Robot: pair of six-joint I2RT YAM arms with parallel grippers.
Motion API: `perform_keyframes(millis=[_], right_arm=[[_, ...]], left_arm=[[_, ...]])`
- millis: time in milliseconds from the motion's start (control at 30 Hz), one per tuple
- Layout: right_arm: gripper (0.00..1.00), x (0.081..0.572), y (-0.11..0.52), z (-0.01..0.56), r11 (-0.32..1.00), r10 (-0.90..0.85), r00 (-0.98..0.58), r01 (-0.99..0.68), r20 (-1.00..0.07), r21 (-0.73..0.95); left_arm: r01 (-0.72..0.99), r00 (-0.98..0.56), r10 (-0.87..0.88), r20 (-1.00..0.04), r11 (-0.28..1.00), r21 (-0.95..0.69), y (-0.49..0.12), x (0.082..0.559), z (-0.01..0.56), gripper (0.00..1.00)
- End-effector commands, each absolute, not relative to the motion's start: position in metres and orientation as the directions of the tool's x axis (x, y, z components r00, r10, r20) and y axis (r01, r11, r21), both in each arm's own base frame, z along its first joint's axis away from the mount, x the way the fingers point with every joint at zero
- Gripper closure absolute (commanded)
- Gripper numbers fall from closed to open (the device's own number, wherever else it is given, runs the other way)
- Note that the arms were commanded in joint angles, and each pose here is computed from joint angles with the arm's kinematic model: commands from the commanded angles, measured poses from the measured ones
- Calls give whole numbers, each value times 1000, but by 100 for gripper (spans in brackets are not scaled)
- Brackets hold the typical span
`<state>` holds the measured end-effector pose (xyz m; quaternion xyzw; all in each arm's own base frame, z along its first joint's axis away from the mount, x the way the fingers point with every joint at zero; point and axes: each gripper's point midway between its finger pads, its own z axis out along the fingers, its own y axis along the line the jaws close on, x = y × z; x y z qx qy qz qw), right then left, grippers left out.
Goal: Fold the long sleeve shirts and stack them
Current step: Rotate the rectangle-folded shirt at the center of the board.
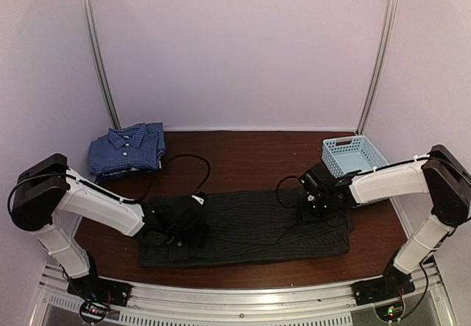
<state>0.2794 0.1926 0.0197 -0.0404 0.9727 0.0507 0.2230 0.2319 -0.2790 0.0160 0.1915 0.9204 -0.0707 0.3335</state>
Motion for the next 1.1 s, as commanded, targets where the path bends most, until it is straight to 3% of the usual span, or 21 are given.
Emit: perform_keyframes(millis=[0,500,733,867,1067], right_arm=[[42,289,179,-10,993,-118,-919,-117,-376,-26],[42,449,270,-32,947,-299,-811,-317,-502,-51],[40,515,278,-15,936,-311,-755,-348,-577,-49],[39,530,276,13,936,-265,-759,-351,-595,31],[34,533,243,50,960,-234,-757,-277,-610,-24]], left_arm=[[382,-785,370,-496,921,82,-234,203,-18,36],[508,-736,384,-557,858,-80,-306,187,8,34],[594,-674,462,-576,803,-51,-362,204,8,34],[624,-646,477,-596,780,-53,-392,214,19,34],[644,-618,471,-629,762,-63,-406,219,40,33]])
